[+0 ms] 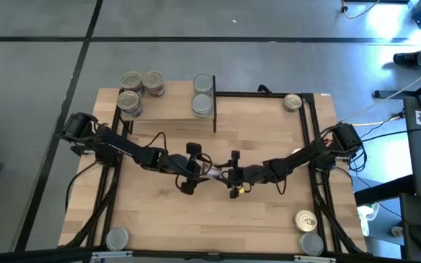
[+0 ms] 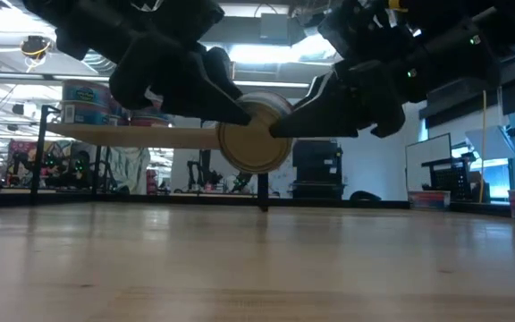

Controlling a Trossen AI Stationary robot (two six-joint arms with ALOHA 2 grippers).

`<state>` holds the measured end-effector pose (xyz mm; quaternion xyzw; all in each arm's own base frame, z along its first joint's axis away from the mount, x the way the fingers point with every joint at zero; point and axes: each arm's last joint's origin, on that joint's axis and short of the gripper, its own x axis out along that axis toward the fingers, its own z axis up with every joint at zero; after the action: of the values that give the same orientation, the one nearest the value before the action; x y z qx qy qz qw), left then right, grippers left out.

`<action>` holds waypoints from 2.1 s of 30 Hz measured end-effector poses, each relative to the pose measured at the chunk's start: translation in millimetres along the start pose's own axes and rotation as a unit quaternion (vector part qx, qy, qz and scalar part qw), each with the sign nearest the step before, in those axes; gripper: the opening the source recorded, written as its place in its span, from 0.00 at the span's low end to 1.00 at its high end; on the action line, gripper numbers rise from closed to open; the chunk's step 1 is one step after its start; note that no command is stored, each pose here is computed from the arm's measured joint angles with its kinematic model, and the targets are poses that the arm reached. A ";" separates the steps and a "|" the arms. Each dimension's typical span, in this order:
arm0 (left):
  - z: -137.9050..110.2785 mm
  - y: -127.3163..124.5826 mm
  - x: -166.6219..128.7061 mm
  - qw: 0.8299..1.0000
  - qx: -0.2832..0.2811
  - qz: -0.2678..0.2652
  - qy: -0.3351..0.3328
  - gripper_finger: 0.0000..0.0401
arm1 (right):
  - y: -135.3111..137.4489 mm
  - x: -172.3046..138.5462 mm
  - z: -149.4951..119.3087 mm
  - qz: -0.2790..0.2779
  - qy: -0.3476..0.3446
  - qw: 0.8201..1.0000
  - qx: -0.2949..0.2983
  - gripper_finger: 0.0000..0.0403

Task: Stack canned seafood by type on shelf
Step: Put the blue tuna can on the shelf aligned with the other blue tuna can

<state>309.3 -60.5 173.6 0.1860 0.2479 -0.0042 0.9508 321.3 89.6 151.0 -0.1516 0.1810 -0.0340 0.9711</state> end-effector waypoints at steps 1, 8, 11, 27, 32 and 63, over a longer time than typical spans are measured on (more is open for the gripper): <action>0.1 0.5 0.1 1.000 0.000 0.001 0.000 0.74 | 0.0 0.0 0.0 0.001 0.000 1.000 0.004 0.48; -0.4 -0.2 0.1 1.000 0.010 -0.007 0.001 0.46 | 1.2 0.0 3.5 0.032 -0.021 0.999 0.024 0.48; -0.4 -0.5 -0.1 1.000 0.008 -0.006 0.002 0.46 | -1.0 1.1 3.3 0.042 -0.023 0.998 0.028 0.51; 54.7 26.8 -86.0 0.969 0.021 0.198 0.143 0.46 | -1.6 -42.4 19.6 0.000 0.055 0.998 -0.009 0.90; 65.7 51.9 -122.5 0.934 0.016 0.299 0.192 0.46 | -2.3 -42.4 8.5 0.000 0.073 0.997 0.002 0.85; -19.1 150.3 -132.3 0.811 -0.091 0.386 0.429 0.52 | -2.0 -42.8 5.6 -0.002 0.071 0.997 0.027 0.83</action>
<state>199.3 75.1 273.6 0.1625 0.5378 0.4663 0.6833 283.4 94.5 171.2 -0.1225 0.2487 -0.0515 0.9594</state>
